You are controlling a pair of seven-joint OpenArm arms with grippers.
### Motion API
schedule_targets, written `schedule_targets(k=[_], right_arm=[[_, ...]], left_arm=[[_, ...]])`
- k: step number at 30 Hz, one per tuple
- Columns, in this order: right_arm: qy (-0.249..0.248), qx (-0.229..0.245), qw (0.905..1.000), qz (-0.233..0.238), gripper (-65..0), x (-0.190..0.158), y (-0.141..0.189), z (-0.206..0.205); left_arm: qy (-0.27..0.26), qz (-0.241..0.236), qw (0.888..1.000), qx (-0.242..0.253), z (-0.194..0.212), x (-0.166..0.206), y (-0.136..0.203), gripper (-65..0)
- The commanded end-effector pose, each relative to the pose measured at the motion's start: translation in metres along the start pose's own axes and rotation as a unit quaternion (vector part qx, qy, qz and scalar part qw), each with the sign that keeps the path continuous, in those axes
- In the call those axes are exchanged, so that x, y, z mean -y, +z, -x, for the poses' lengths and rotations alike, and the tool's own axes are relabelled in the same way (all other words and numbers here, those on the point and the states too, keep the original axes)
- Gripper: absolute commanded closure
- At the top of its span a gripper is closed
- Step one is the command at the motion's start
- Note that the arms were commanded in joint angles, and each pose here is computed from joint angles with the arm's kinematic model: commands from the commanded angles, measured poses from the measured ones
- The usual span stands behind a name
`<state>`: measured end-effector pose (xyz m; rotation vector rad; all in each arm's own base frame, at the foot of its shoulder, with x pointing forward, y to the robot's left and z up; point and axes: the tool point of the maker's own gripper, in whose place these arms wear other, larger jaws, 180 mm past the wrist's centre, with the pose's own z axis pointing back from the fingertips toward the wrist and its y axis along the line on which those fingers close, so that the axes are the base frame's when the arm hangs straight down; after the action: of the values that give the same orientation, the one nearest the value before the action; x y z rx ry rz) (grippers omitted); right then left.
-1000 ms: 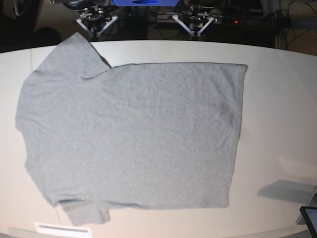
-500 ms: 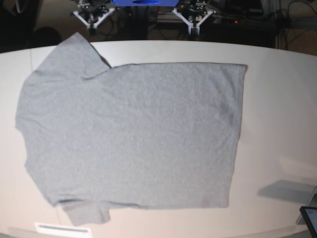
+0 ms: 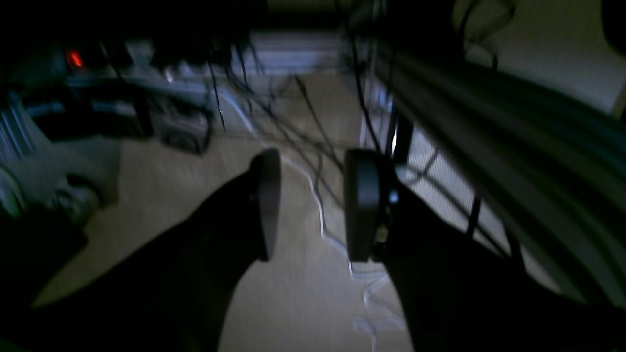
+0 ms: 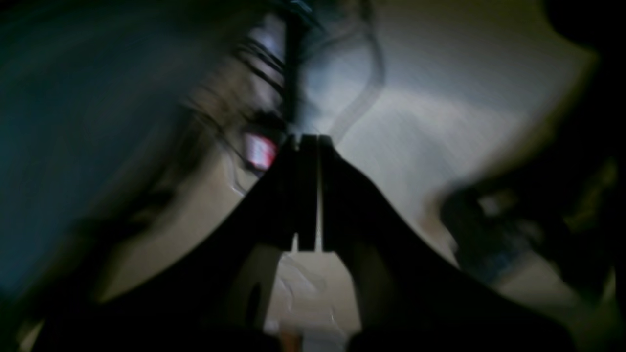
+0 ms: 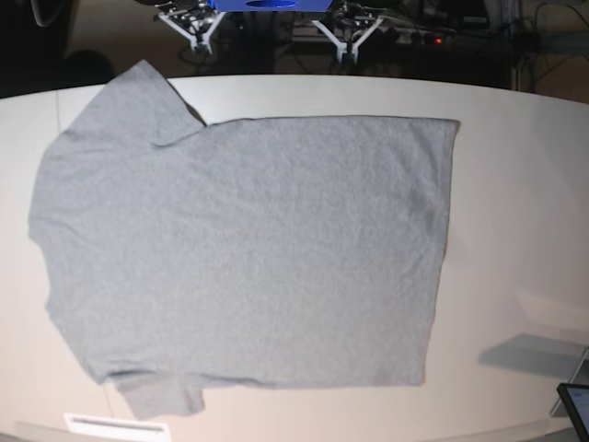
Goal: Fold the T-shirt properly
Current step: 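Open both grippers and move them toward the shirt's shoulder corners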
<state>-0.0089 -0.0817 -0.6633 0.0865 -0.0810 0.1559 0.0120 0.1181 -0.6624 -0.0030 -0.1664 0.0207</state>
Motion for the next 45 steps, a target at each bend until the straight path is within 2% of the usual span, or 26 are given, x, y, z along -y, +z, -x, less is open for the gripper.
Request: schedule_targets(k=[1,4,11,37,45], right_arm=[[-0.009,0.014,0.9998,0.009,-0.4,0.009,0.001,-0.001],[-0.010,0.033,0.9994,0.011,-0.4,0.011,0.002,0.000],[-0.010,0.015,0.9998,0.012,-0.4,0.012,0.002,0.009],[-0.011,0.020,0.9997,0.009,-0.3,0.008,0.002,0.006],[-0.011,0.030,0.9994,0.010,-0.3,0.010,0.001,-0.007]], left_arm=[[-0.005,-0.001,1.000,0.003,0.009,-0.001,0.002,-22.0],[-0.005,-0.003,1.000,0.021,0.004,-0.003,0.003,-22.0],[-0.004,-0.003,1.000,0.021,0.003,-0.003,0.003,-22.0],[-0.004,-0.003,1.000,0.021,0.004,-0.003,0.003,-22.0],[0.003,-0.003,1.000,0.020,0.005,-0.002,0.003,-22.0]])
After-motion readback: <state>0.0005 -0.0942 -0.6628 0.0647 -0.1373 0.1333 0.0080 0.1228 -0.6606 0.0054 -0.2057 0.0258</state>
